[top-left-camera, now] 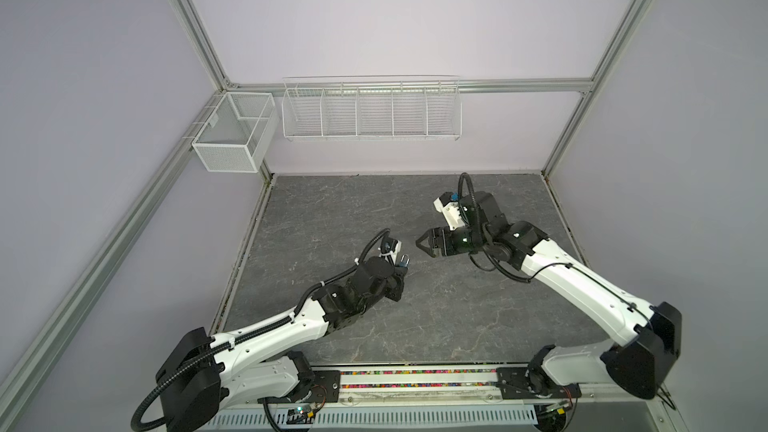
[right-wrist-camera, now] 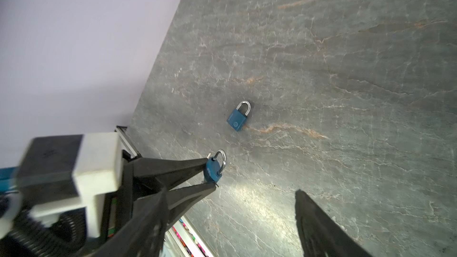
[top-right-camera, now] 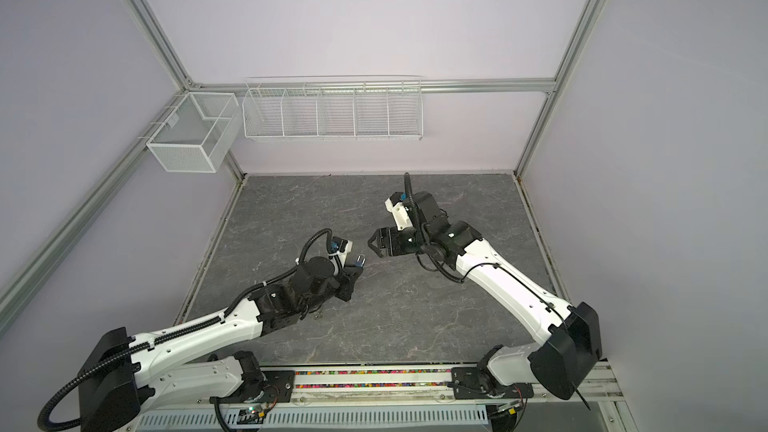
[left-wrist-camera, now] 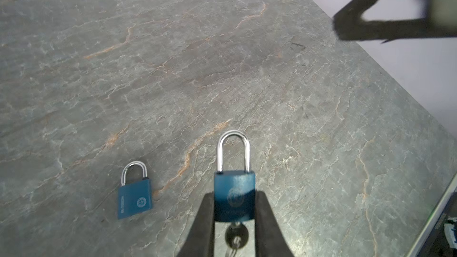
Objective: Unlock with the key
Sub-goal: 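Move the right gripper over the padlock's silver shackle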
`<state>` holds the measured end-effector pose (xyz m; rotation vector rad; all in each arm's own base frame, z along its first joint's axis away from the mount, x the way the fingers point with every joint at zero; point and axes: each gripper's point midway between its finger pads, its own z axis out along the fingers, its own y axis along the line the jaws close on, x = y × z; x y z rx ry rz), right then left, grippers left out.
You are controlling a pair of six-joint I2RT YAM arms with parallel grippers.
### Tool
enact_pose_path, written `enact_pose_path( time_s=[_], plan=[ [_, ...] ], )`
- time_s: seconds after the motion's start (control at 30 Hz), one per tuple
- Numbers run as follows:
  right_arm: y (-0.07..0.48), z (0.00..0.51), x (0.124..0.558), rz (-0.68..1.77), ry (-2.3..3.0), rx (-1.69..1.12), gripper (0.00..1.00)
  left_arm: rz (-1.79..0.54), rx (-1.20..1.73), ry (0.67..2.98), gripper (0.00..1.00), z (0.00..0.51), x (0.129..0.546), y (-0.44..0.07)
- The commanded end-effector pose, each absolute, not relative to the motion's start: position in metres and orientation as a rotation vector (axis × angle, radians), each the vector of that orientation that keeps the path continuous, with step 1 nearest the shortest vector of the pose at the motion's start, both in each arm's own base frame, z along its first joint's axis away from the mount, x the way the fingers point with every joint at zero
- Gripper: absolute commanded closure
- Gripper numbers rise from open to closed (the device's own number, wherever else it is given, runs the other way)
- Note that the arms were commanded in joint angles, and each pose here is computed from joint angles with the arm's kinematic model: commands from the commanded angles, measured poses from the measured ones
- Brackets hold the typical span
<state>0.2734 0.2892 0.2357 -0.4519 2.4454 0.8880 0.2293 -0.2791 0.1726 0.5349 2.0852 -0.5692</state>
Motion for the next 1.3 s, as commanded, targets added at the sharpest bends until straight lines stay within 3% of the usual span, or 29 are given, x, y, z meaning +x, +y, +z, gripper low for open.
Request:
enact_pose_path(
  time_s=[0.0, 0.4, 1.27],
  plan=[
    [0.296, 0.23, 0.271, 0.855, 2.466, -0.57, 0.17, -0.57, 0.63, 1.948, 1.0, 0.194, 0.233, -0.29],
    [0.298, 0.194, 0.288, 0.641, 2.578, -0.65, 0.14, -0.583, 0.637, 1.928, 1.0, 0.193, 0.232, -0.291],
    [0.287, 0.171, 0.309, 0.384, 2.645, -0.725, 0.13, -0.555, 0.646, 1.92, 1.0, 0.192, 0.232, -0.287]
  ],
)
